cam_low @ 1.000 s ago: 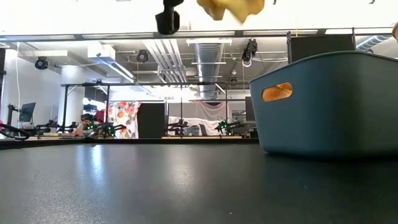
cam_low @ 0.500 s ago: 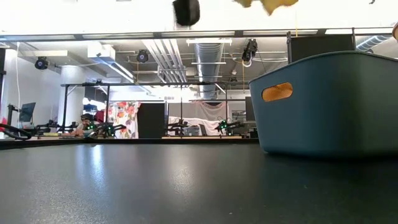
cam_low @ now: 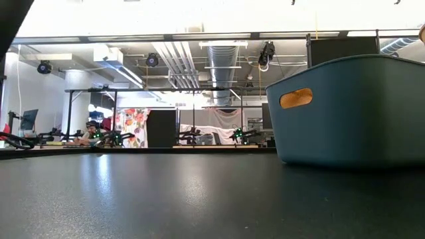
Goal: Sort towels by color in basket
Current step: Put the yellow towel into the yellow bin
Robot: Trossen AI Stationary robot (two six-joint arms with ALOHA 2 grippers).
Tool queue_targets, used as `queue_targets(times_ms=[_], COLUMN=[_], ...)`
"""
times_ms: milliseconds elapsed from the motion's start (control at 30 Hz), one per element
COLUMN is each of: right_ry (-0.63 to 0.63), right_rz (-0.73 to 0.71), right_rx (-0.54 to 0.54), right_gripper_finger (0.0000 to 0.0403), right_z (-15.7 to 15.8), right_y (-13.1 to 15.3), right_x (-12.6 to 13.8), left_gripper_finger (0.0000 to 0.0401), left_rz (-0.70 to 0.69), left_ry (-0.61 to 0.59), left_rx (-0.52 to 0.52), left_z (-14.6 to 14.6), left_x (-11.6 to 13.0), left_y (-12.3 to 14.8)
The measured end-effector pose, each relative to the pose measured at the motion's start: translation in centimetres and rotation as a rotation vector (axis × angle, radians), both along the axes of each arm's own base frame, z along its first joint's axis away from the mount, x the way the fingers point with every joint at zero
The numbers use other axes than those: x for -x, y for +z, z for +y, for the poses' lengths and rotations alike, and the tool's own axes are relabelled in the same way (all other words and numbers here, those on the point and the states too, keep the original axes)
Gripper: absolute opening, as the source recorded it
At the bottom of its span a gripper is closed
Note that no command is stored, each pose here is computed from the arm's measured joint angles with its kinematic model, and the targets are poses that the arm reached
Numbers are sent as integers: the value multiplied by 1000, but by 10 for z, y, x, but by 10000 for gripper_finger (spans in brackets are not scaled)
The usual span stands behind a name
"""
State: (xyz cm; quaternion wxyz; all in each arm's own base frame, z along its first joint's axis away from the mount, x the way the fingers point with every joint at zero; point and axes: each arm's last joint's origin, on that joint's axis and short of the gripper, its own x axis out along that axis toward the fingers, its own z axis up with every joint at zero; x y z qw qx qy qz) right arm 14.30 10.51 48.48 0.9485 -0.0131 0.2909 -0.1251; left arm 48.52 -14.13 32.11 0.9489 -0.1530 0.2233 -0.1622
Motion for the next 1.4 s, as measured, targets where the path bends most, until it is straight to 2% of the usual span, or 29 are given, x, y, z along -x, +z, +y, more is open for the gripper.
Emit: queue_targets(times_ms=[200, 267, 367, 500, 633, 767, 900, 1067, 1267, 1400], right_ry=[3, 9, 22, 10, -21, -50, -63, -68, -76, -97], right_rz=[11, 12, 15, 2, -1, -4, 4, 82, 332, 476], right_rx=[5, -3, -17, -24, -28, -42, -93, -250, -489, -566], right_gripper_finger=[263, 266, 270, 271, 266, 266, 271, 264, 252, 252], right_z=[-2, -3, -5, -9, -14, -16, -14, -7, 13, 31], right_y=[0, 0, 2, 4, 4, 4, 1, -9, -40, -60], right_x=[2, 3, 6, 8, 6, 4, 3, 0, -2, 1], left_gripper_finger=[11, 11, 11, 11, 11, 11, 18, 78, 191, 252], left_rz=[-100, -181, -190, -198, -203, -186, -163, -126, -66, -57], left_ry=[-148, -167, -163, -125, -147, -199, -208, -225, -213, -198], left_rx=[16, 71, 119, 39, -37, -30, -33, -115, -229, -267], left_z=[-25, -25, -26, -31, -42, -50, -53, -52, -49, -45], left_x=[-41, -48, -55, -63, -74, -79, -80, -77, -69, -64], left_y=[-14, -23, -43, -65, -95, -129, -137, -140, -128, -109])
